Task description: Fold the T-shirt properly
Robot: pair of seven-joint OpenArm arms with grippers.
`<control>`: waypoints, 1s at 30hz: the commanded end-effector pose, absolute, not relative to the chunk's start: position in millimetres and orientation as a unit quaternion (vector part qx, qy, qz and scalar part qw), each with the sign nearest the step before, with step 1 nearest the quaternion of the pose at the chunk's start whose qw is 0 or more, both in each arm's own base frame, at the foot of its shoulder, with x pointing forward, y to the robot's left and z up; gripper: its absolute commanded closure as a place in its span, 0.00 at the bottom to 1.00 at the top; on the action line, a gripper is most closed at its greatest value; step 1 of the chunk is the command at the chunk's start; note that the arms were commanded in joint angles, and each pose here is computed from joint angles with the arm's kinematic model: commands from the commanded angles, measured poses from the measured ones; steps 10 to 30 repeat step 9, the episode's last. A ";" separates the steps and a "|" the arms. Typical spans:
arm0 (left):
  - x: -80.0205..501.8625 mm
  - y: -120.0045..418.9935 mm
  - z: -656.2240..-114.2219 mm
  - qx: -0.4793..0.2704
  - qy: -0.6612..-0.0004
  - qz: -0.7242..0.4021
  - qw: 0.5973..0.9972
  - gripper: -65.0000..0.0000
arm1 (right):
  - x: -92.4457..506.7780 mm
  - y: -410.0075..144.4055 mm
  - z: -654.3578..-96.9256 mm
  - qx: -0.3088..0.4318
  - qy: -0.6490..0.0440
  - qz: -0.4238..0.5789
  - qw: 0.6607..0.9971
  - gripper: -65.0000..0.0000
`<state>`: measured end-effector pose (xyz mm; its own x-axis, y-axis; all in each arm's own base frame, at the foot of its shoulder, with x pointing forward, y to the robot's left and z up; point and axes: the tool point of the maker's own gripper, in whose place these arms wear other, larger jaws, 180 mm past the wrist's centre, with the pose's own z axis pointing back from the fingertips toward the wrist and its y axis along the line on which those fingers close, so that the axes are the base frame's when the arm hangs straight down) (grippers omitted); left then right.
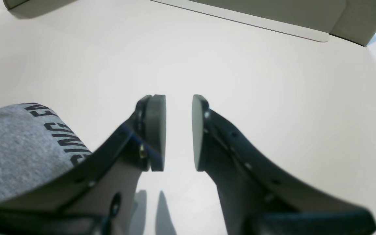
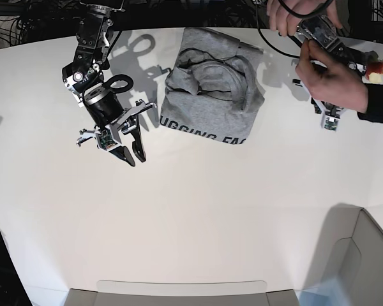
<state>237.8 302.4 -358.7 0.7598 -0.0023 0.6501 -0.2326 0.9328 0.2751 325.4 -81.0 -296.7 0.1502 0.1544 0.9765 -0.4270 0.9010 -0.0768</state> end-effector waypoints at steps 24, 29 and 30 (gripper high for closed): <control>249.9 300.5 -343.9 0.173 -0.370 0.059 0.911 0.88 | 331.3 -80.7 -277.6 0.112 -0.650 0.189 0.728 0.78; 249.9 300.5 -343.9 0.173 -0.370 0.059 0.911 0.88 | 331.3 -80.7 -277.6 0.112 -0.650 0.189 0.728 0.78; 249.9 300.5 -343.9 0.173 -0.370 0.059 0.911 0.88 | 331.3 -80.7 -277.6 0.112 -0.650 0.189 0.728 0.78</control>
